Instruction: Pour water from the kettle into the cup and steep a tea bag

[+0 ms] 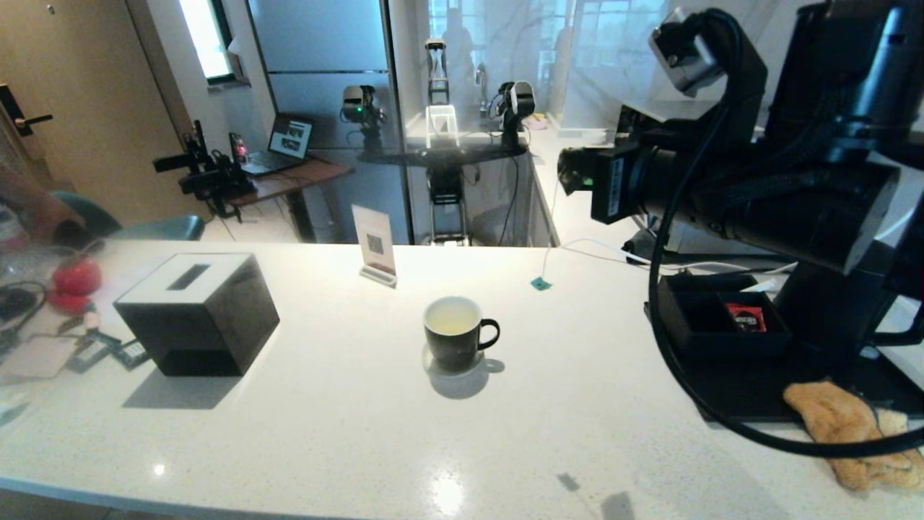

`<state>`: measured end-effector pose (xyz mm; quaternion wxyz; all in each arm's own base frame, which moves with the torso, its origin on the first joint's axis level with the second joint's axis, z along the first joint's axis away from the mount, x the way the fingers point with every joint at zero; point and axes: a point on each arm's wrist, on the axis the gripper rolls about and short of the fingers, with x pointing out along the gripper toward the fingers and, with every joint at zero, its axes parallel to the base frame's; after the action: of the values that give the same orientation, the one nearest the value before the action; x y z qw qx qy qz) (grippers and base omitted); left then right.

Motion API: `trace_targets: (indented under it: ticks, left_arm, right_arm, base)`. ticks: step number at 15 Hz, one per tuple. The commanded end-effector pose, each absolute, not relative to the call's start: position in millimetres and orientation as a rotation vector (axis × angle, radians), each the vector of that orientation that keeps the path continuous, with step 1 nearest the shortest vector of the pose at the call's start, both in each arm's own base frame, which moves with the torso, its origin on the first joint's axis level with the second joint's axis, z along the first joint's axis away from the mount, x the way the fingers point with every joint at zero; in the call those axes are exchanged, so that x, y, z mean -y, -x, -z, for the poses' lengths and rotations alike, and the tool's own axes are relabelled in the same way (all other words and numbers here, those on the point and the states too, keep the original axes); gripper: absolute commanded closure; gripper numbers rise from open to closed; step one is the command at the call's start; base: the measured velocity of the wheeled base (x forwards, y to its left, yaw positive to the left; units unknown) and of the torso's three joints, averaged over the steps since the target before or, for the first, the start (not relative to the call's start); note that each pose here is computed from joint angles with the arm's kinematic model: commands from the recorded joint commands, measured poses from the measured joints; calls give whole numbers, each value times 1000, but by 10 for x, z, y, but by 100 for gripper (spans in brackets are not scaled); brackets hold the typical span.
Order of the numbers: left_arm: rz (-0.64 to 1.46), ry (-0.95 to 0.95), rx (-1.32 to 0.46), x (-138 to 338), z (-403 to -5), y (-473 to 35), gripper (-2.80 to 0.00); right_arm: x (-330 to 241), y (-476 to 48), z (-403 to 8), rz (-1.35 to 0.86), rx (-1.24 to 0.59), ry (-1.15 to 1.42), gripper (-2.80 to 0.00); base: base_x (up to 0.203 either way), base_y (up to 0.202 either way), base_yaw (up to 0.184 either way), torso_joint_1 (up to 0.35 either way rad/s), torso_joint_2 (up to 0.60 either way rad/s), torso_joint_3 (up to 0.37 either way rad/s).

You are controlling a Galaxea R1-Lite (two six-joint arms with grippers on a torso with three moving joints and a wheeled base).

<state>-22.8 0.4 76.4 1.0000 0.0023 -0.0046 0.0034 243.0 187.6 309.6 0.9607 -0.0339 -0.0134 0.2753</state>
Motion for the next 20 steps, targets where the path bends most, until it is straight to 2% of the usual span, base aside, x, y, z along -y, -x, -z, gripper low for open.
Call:
trace_targets:
  ticks: [1, 20]
  left_arm:
    - [-8, -5, 9, -4, -766, 227, 0]
    - [43, -8, 7, 7, -858, 271, 0]
  right_arm:
    - [-1931, -2407, -3086, -576, 27, 71, 0]
    - [-2061, -2303, -3095, -630, 33, 70, 0]
  base:
    - [0, 0, 0, 0, 0, 0]
    - [0, 0, 0, 0, 0, 0]
